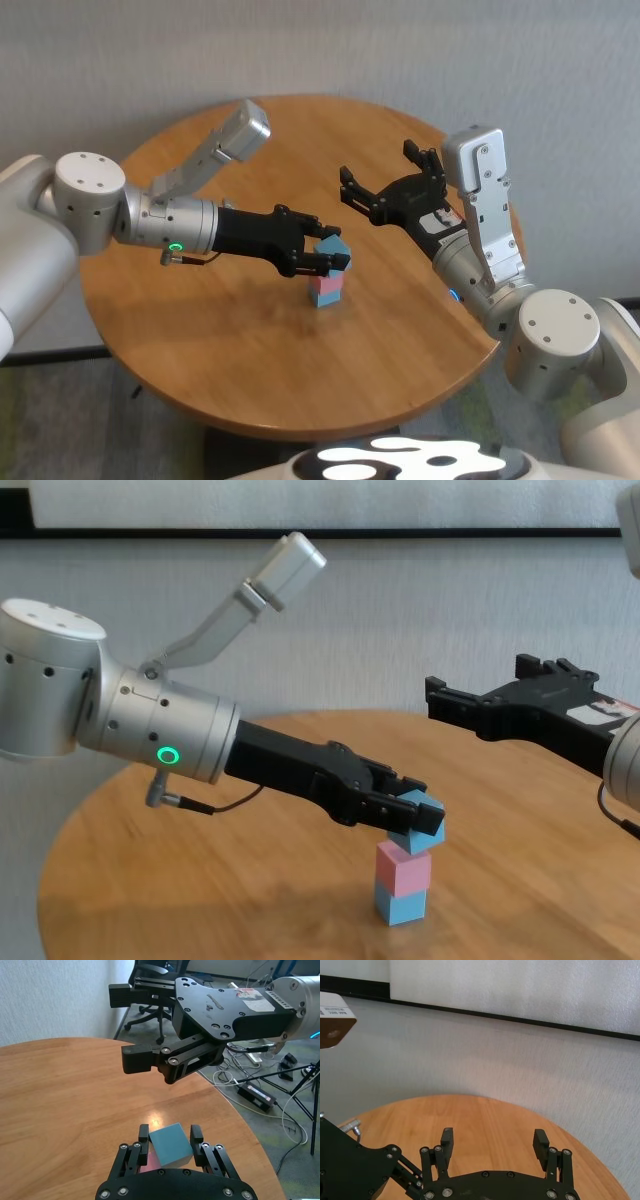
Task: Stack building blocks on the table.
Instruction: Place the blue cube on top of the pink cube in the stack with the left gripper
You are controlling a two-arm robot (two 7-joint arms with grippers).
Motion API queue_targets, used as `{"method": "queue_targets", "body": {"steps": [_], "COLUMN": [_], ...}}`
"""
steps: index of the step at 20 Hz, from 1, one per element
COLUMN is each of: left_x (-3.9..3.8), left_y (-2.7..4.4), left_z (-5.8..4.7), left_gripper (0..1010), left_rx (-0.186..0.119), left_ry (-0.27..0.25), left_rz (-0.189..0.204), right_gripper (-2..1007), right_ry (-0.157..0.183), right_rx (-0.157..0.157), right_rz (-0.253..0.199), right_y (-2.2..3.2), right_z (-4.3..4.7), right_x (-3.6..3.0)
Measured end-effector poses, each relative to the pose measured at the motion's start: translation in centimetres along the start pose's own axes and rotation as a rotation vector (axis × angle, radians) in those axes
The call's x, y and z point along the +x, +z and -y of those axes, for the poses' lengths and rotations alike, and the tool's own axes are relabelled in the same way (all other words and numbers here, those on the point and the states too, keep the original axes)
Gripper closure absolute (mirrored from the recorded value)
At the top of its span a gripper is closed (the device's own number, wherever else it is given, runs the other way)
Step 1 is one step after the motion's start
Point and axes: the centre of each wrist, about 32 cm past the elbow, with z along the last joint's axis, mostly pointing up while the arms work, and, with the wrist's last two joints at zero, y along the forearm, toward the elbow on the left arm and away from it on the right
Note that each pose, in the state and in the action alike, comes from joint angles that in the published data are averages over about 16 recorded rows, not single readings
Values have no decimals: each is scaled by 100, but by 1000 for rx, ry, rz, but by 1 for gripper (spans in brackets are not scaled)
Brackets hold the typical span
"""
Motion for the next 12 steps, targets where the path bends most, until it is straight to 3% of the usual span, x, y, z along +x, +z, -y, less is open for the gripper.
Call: {"method": "queue_targets", "body": {"steps": [12], "left_x": [-3], "left_y": [-60], "left_z": [36], "left_gripper": [491], "left_rx": [5], "left_ry": [-8], "left_rz": [-17], "right_gripper": [0], "right_ry": [0], "right_rx": [0], "right_rz": [0], "right_y": [0], "right_z": [0], "right_x": [0]}}
